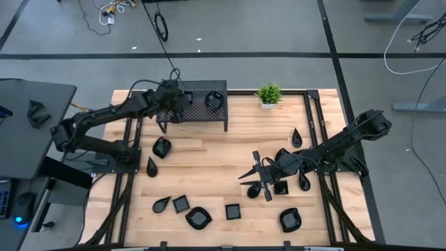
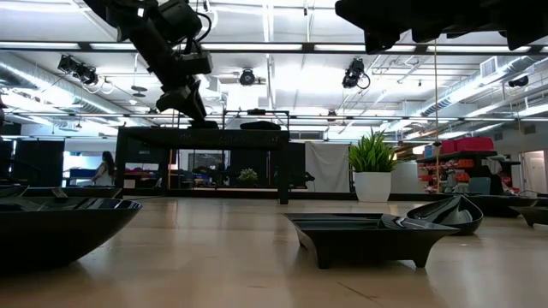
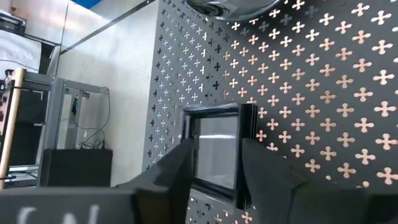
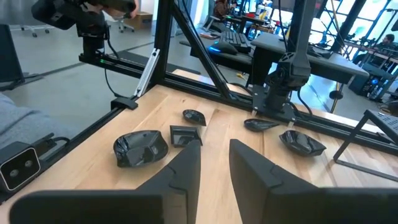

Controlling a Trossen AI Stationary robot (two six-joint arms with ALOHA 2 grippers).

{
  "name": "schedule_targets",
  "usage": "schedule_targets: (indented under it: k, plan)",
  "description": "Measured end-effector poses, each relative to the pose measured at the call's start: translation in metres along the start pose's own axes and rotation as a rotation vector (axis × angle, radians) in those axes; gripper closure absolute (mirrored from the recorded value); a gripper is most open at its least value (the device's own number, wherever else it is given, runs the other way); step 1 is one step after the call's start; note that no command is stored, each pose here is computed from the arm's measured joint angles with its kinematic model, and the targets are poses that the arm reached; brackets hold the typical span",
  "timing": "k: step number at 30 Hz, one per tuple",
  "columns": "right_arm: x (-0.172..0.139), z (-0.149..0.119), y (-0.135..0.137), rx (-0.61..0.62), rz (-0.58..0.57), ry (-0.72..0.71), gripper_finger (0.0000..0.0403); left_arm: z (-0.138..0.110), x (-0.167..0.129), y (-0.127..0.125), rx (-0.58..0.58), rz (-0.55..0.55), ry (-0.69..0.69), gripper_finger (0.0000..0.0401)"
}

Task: Pick & Place Mini shaped plates
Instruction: Stack the black square plate on top of the black square plates on the shelf, then stack the black drop shaped plate on top of the black drop shaped plates on the shelf

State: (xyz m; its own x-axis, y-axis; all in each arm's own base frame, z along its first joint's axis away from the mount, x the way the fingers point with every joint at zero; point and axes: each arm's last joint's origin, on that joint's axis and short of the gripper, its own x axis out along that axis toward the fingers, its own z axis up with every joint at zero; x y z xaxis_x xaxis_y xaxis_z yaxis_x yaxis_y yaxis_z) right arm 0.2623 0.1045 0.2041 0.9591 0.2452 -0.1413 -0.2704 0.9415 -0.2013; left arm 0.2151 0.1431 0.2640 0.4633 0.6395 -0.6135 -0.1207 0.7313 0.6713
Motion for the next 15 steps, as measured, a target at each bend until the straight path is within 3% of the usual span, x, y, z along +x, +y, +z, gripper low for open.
schedule_targets:
  k: [6, 15]
  plan:
    - [0.000, 0.000, 0.000, 0.000, 0.000, 0.000, 0.0317, 0.001, -0.015, 0.005, -0.052, 0.002, -0.077, 0.0240]
    - [0.000, 0.000, 0.000, 0.001, -0.002, 0.000, 0.0317, -0.012, -0.030, 0.016, -0.347, 0.021, -0.057, 0.0308]
